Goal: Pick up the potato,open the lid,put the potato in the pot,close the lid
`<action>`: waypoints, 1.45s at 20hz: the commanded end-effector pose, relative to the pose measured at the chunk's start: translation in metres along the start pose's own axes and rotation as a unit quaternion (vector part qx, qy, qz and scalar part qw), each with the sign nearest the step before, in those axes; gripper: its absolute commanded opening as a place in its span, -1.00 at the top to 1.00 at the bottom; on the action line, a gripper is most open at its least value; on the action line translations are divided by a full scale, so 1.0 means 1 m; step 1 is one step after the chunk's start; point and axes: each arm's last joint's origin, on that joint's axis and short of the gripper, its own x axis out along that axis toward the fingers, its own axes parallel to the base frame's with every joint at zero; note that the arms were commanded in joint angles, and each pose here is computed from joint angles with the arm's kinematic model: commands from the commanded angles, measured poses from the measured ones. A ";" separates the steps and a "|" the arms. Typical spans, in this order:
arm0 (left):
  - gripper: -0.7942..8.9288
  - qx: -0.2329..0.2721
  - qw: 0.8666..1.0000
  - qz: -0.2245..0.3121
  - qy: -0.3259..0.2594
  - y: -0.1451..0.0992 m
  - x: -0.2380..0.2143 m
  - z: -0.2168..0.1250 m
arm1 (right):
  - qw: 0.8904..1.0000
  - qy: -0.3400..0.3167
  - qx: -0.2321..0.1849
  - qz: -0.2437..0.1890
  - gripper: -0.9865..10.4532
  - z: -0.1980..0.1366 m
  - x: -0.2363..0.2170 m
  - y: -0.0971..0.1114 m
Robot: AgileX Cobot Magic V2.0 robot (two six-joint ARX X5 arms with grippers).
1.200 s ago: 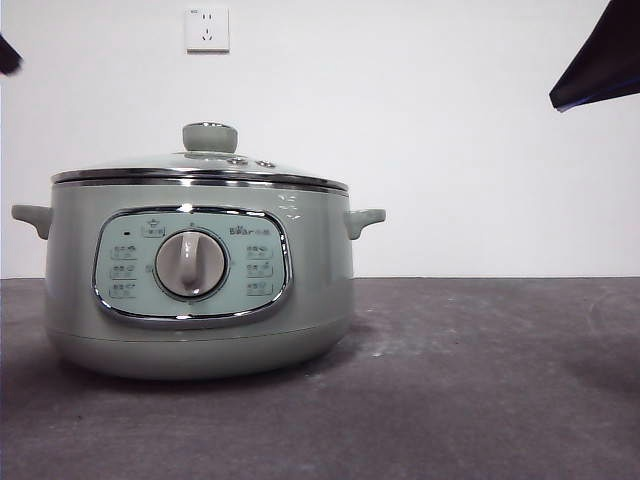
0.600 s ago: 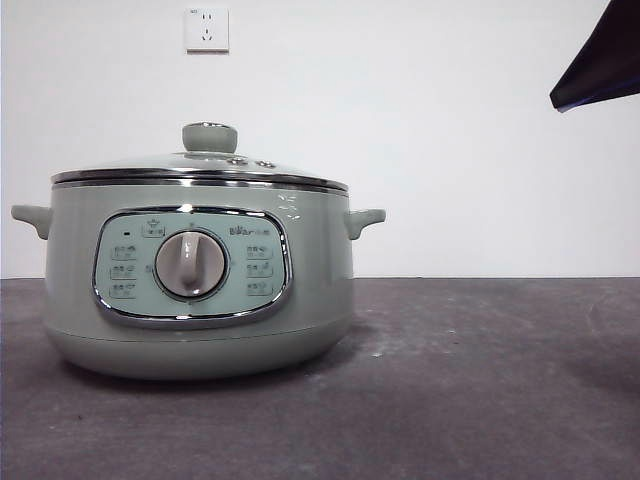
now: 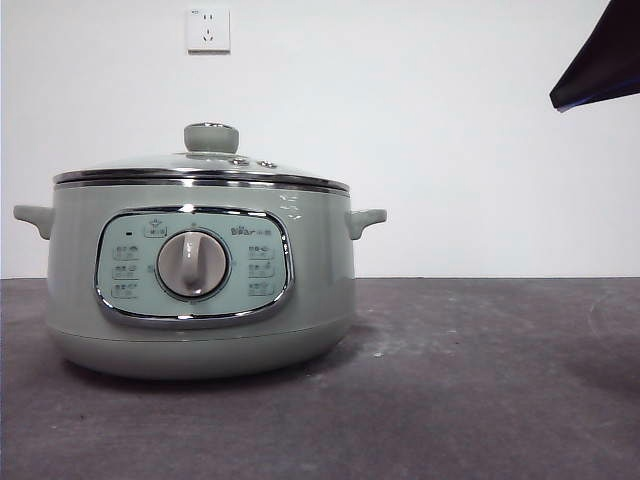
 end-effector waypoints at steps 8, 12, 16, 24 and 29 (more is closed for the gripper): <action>0.84 -0.010 1.000 0.002 0.004 0.000 0.002 -0.005 | 1.000 -0.003 0.007 0.001 0.86 0.000 0.000 0.000; 0.84 -0.010 1.000 0.002 0.004 0.000 0.002 -0.005 | 1.000 -0.003 0.007 0.001 0.86 0.000 0.000 0.000; 0.84 -0.010 1.000 0.002 0.004 0.000 0.002 -0.005 | 1.000 0.001 0.002 -0.011 0.86 -0.002 0.000 -0.001; 0.84 -0.010 1.000 0.002 0.004 0.000 0.002 -0.005 | 0.996 -0.040 0.002 -0.080 0.86 -0.024 -0.013 -0.037; 0.84 -0.010 1.000 0.002 0.004 0.000 0.002 -0.005 | 0.989 -0.117 0.028 -0.085 0.86 -0.059 -0.015 -0.060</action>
